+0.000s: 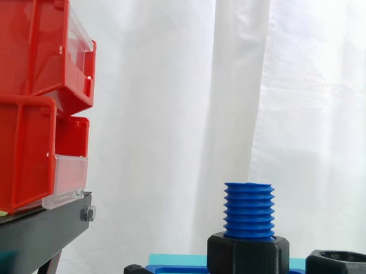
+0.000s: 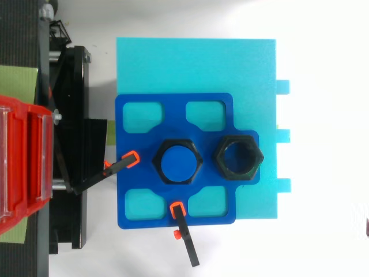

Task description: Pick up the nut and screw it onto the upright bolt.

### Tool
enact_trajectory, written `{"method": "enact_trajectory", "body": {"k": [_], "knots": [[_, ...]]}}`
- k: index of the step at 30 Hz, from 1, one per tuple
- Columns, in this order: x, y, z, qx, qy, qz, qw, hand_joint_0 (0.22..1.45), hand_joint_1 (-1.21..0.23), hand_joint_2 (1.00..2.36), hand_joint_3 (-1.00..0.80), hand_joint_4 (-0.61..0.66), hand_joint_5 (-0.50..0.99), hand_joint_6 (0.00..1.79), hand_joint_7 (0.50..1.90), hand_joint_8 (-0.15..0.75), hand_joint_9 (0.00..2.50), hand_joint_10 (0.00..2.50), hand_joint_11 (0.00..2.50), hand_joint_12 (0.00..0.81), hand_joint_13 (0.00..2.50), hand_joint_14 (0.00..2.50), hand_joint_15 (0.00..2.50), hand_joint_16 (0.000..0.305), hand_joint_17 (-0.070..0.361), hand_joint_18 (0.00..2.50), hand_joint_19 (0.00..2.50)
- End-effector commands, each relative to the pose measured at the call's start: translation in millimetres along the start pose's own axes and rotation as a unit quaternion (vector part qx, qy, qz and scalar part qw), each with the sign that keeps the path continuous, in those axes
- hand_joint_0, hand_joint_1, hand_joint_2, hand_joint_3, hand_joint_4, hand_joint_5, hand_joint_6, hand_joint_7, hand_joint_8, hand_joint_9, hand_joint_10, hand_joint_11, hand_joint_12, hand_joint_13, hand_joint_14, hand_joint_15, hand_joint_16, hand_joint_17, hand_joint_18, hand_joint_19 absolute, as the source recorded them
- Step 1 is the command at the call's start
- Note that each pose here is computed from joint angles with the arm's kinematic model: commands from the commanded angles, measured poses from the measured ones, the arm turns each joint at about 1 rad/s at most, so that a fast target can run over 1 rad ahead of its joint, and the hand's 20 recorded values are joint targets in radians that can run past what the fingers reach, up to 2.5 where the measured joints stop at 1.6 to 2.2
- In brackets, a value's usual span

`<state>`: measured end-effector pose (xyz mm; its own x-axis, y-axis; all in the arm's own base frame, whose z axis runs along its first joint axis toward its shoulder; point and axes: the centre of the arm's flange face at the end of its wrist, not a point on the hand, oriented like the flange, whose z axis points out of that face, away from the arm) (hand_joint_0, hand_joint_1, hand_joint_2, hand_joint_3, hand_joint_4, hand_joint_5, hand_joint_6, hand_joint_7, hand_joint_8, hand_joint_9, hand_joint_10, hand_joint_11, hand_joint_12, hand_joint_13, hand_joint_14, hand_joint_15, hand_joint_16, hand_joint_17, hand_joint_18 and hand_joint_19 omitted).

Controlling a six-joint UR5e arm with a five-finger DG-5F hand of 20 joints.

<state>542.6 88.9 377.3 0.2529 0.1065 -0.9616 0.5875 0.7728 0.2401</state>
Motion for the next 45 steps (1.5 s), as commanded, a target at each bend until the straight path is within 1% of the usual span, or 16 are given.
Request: {"method": "enact_trajectory", "body": {"k": [1,4,7,9,13,14,15,17,18,21,22,23,27,35,41,45], "knots": [[8.8,7.9,-3.7,0.005,-0.001,-0.037,0.9993,0.32,-0.74,1.0,-0.5,0.28,-0.25,0.5,0.67,0.336,0.3,0.0,0.0,0.482,0.31,0.0,0.0,0.07,0.158,0.23,0.0],[25.1,13.2,-7.2,0.011,0.004,-0.044,0.999,0.32,-0.74,1.0,-0.5,0.28,-0.25,0.5,0.67,0.335,0.3,0.0,0.0,0.481,0.31,0.0,0.0,0.07,0.158,0.22,0.0],[33.9,16.6,-10.2,0.019,0.006,-0.04,0.999,0.32,-0.74,1.0,-0.5,0.28,-0.25,0.5,0.67,0.335,0.3,0.0,0.0,0.482,0.31,0.0,0.0,0.07,0.158,0.21,0.0],[49.4,19.9,-10.5,0.029,0.008,-0.038,0.9988,0.32,-0.73,1.0,-0.5,0.28,-0.25,0.5,0.67,0.335,0.3,0.0,0.0,0.481,0.3,0.0,0.0,0.07,0.158,0.21,0.0],[72.6,27.2,-10.5,0.029,0.006,-0.045,0.9986,0.32,-0.73,1.0,-0.5,0.28,-0.25,0.5,0.67,0.335,0.3,0.0,0.0,0.481,0.3,0.0,0.0,0.07,0.158,0.21,0.0],[75.9,28.6,-10.3,0.029,0.006,-0.046,0.9985,0.32,-0.72,1.0,-0.5,0.28,-0.25,0.5,0.67,0.335,0.3,0.0,0.0,0.48,0.3,0.0,0.0,0.07,0.158,0.2,0.0],[75.7,30.2,-9.8,0.029,0.005,-0.042,0.9987,0.32,-0.72,1.0,-0.5,0.28,-0.25,0.5,0.67,0.335,0.3,0.0,0.0,0.481,0.3,0.0,0.0,0.07,0.159,0.2,0.0],[84.1,32.5,-9.7,0.03,0.004,-0.042,0.9987,0.32,-0.72,1.0,-0.5,0.28,-0.25,0.5,0.67,0.335,0.3,0.0,0.0,0.481,0.3,0.0,0.0,0.07,0.158,0.2,0.0],[88.4,37.6,-8.4,0.03,0.002,-0.041,0.9987,0.32,-0.71,1.0,-0.5,0.28,-0.25,0.5,0.67,0.335,0.3,0.0,0.0,0.481,0.3,0.0,0.0,0.07,0.159,0.2,0.0],[98.3,40.8,-7.3,0.029,0.002,-0.046,0.9985,0.32,-0.7,1.0,-0.5,0.28,-0.25,0.5,0.67,0.336,0.3,0.0,0.0,0.481,0.3,0.0,0.0,0.07,0.158,0.2,0.0],[98.5,42.5,-6.8,0.029,0.002,-0.045,0.9985,0.32,-0.7,1.0,-0.5,0.28,-0.25,0.5,0.67,0.335,0.3,0.0,0.0,0.48,0.3,0.0,0.0,0.07,0.158,0.2,0.0],[102.8,44.9,-4.5,0.031,0.002,-0.046,0.9984,0.32,-0.7,1.0,-0.5,0.28,-0.25,0.5,0.67,0.335,0.3,0.0,0.0,0.48,0.3,0.0,0.0,0.07,0.158,0.2,0.0],[105.2,49.6,-1.5,0.032,0.001,-0.044,0.9985,0.32,-0.69,1.0,-0.5,0.28,-0.25,0.5,0.67,0.337,0.3,0.0,0.0,0.48,0.3,0.0,0.0,0.07,0.158,0.2,0.0],[102.9,50.7,2.4,0.031,-0.004,-0.037,0.9988,0.33,-0.68,1.0,-0.5,0.28,-0.25,0.5,0.67,0.336,0.3,0.0,0.0,0.478,0.3,0.0,0.0,0.07,0.157,0.2,0.0],[103.2,49.7,4.9,0.034,-0.005,-0.046,0.9983,0.33,-0.67,1.0,-0.5,0.28,-0.25,0.5,0.67,0.335,0.3,0.0,0.0,0.478,0.31,0.0,0.0,0.069,0.156,0.21,0.0],[101.6,51.0,7.2,0.035,-0.009,-0.039,0.9986,0.34,-0.65,1.0,-0.5,0.28,-0.25,0.5,0.67,0.333,0.3,0.0,0.0,0.475,0.31,0.0,0.0,0.069,0.154,0.21,0.0]]}}
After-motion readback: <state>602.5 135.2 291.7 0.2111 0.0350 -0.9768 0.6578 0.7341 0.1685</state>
